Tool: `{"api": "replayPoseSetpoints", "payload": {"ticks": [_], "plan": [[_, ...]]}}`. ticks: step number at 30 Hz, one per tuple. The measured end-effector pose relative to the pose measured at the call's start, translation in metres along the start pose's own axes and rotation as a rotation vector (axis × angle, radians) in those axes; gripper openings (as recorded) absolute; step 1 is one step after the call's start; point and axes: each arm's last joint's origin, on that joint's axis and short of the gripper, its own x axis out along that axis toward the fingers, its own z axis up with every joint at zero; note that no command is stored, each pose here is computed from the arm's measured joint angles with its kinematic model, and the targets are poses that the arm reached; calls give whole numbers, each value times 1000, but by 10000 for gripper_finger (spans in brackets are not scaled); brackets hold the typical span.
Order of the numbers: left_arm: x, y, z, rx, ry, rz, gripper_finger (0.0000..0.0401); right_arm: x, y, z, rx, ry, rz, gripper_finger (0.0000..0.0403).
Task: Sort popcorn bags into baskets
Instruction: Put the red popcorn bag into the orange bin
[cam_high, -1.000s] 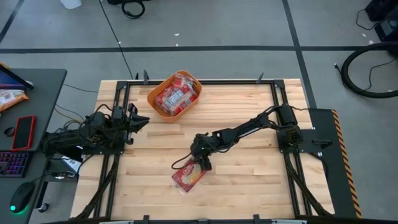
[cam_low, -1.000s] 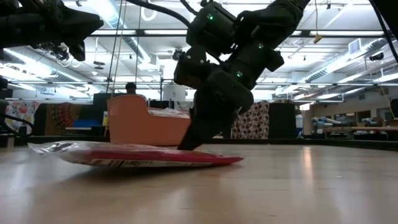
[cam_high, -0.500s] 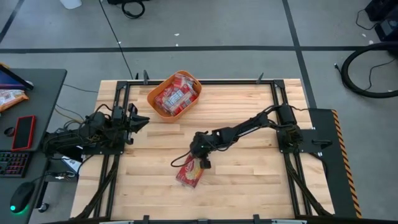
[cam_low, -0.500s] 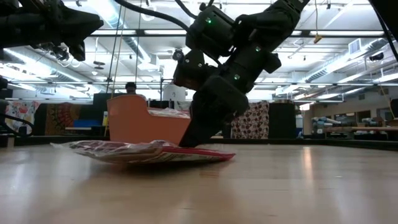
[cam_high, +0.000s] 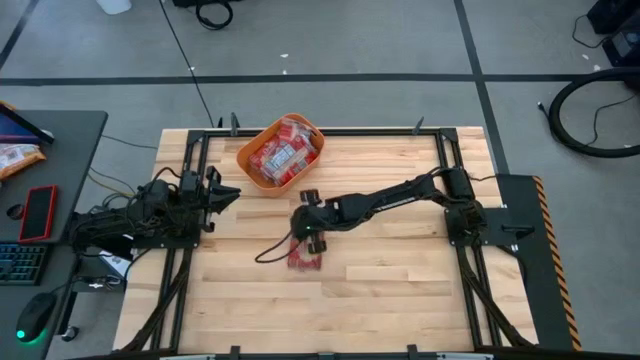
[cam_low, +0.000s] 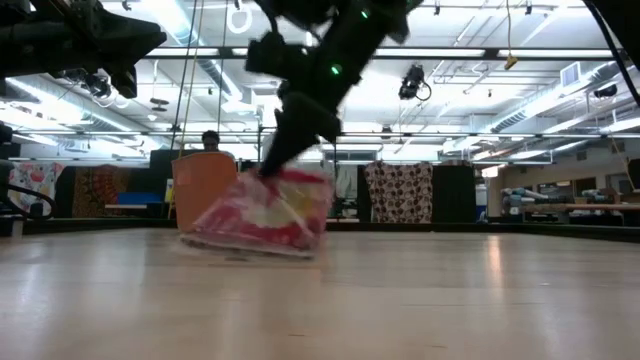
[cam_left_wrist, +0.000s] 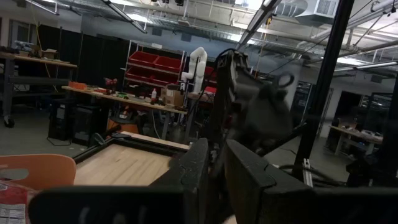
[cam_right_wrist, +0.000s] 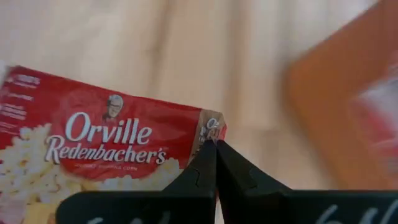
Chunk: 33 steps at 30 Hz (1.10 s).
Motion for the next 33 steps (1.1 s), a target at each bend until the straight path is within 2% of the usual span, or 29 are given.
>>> {"api": "replayPoseSetpoints", "payload": {"ticks": [5,8,17,23,27,33], "plan": [[0,0,0,-21,0,0,57,-21,-19,29,-110,-45,-205,5],[0,0,0,-21,0,0,57,-33,-33,45,-157,-68,-291,5],[0,0,0,-20,0,0,57,-67,-86,75,-219,-144,-419,5],[0,0,0,-19,0,0,57,-85,-128,82,-182,-203,-512,5],[0,0,0,-19,0,0,57,-84,-158,78,-139,-294,-505,5],[0,0,0,-19,0,0,57,-71,-195,56,-2,-389,-355,5]]}}
